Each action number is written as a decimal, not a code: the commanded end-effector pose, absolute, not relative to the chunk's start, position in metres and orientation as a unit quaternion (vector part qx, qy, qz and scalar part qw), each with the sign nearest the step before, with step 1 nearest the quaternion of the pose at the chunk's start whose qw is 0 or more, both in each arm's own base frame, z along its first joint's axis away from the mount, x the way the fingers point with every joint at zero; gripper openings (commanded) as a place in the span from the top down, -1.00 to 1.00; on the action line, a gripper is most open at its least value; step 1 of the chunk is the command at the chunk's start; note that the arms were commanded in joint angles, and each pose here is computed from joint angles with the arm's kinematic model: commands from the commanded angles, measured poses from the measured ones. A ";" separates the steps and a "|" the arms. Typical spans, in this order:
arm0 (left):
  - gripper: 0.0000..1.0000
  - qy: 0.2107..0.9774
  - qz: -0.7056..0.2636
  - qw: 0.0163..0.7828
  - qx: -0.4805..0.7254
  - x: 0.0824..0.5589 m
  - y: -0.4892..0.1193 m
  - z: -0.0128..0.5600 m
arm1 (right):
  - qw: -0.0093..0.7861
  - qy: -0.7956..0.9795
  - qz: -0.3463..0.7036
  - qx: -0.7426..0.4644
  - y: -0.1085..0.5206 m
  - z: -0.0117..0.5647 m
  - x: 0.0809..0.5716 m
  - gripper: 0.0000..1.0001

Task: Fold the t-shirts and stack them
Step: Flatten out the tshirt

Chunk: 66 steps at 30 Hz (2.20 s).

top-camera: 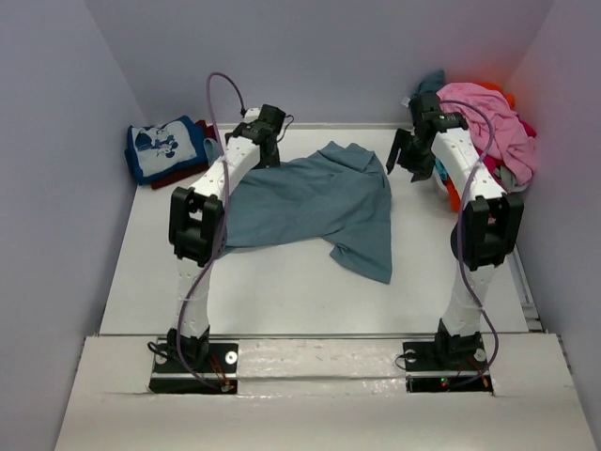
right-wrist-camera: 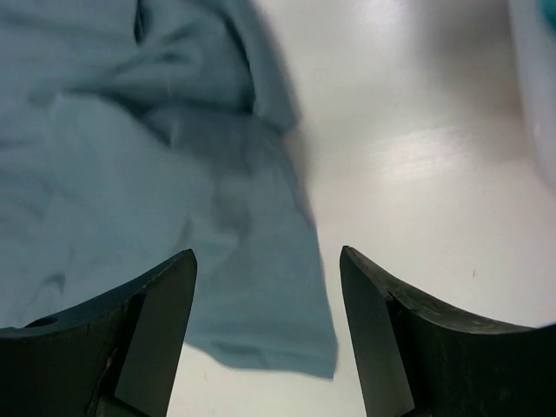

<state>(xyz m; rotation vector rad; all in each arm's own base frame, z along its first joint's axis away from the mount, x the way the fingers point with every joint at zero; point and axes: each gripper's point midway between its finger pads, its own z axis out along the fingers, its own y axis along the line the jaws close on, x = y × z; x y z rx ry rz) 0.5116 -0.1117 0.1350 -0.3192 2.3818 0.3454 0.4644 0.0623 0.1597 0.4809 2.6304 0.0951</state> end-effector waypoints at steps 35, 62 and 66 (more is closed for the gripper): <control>-0.98 0.948 0.112 0.271 -0.124 0.385 -0.102 0.099 | 0.063 0.996 0.041 0.039 0.117 0.095 0.288 -0.44; -0.98 0.949 0.102 0.275 -0.117 0.399 -0.111 0.094 | -0.017 0.997 0.063 0.028 0.172 0.002 0.268 -0.42; -0.98 0.950 0.105 0.271 -0.116 0.397 -0.110 0.091 | -0.026 0.998 0.057 0.031 0.169 -0.005 0.261 -0.02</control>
